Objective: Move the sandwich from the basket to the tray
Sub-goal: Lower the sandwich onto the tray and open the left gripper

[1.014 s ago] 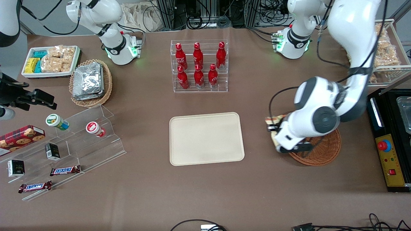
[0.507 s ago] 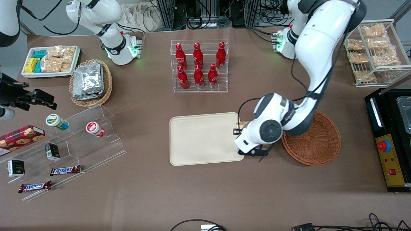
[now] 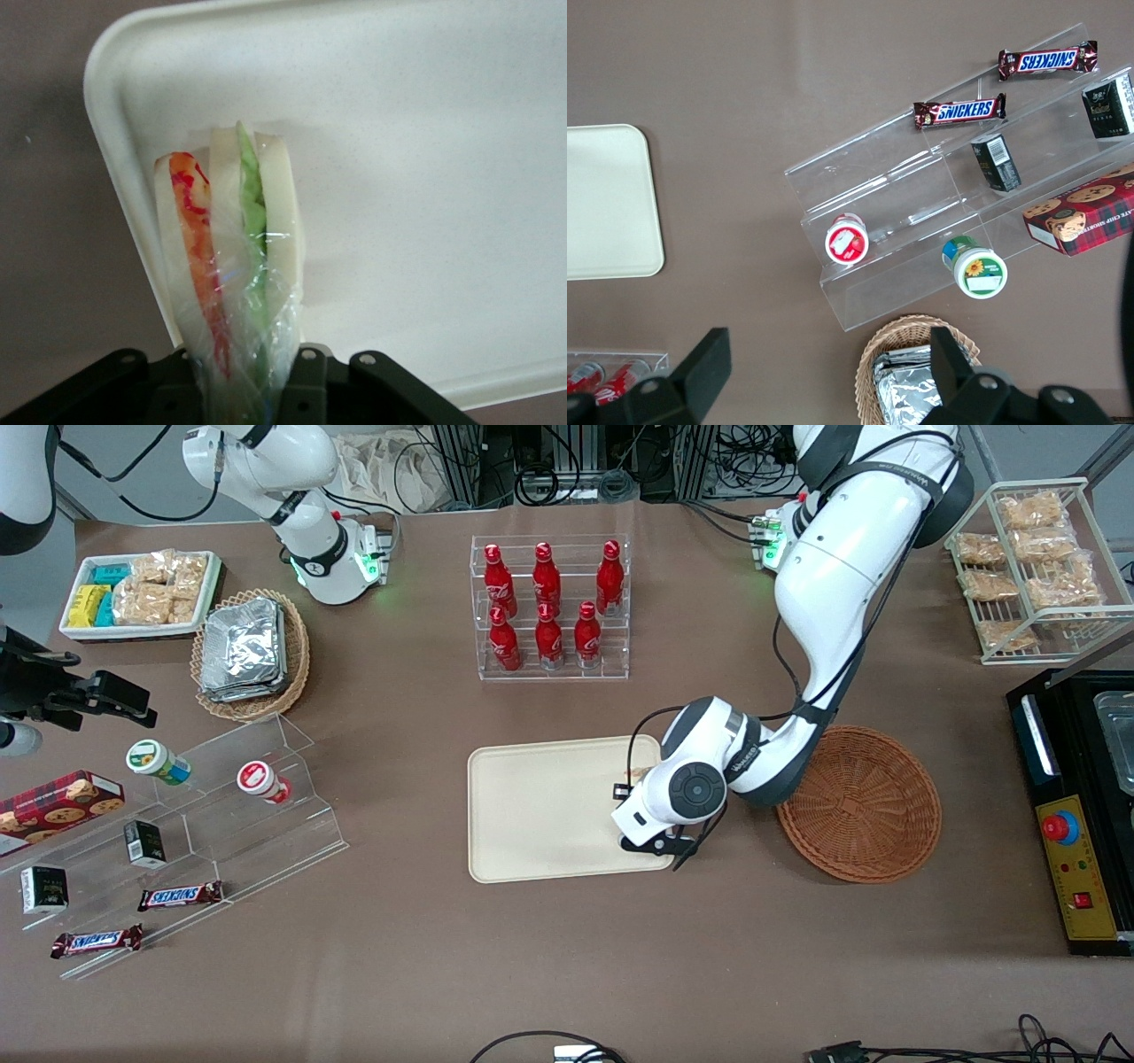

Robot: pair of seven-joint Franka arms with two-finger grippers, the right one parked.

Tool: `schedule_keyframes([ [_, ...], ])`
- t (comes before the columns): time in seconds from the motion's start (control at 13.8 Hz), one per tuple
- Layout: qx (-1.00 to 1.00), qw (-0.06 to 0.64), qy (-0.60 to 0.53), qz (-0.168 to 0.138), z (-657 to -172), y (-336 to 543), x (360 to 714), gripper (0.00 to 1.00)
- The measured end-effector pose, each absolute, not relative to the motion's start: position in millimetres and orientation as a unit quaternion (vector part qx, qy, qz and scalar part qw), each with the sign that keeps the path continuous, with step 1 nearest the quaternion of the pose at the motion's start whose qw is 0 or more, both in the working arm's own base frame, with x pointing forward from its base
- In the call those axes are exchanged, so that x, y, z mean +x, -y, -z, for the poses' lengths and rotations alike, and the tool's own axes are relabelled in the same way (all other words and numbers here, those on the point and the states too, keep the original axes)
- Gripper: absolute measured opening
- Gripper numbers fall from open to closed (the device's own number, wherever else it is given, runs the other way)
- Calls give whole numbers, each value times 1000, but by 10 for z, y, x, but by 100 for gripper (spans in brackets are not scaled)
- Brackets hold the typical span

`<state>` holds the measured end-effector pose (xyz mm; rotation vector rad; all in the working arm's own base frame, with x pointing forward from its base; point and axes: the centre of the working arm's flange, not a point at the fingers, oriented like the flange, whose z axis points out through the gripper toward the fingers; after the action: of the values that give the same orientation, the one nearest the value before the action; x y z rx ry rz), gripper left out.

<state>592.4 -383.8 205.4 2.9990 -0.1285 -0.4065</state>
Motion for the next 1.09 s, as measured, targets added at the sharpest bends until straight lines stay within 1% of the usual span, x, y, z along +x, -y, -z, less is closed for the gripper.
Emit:
schedule_keyframes([
  [0.07, 988, 56, 42, 136, -2029, 3836, 5920, 18],
  [0.22, 988, 54, 43, 138, -1986, 3840, 5908, 33],
  [0.36, 988, 54, 43, 138, -1980, 3843, 5908, 55],
  [0.43, 988, 55, 43, 136, -1998, 3847, 5921, 64],
  [0.65, 990, 62, 38, 119, -2188, 3830, 6056, 95],
  [0.72, 991, 62, 34, 114, -2325, 3783, 6119, 100],
  [0.87, 993, 52, 20, 109, -2752, 3574, 6249, 100],
  [1.09, 994, 34, -18, 100, -3693, 2901, 6423, 100],
])
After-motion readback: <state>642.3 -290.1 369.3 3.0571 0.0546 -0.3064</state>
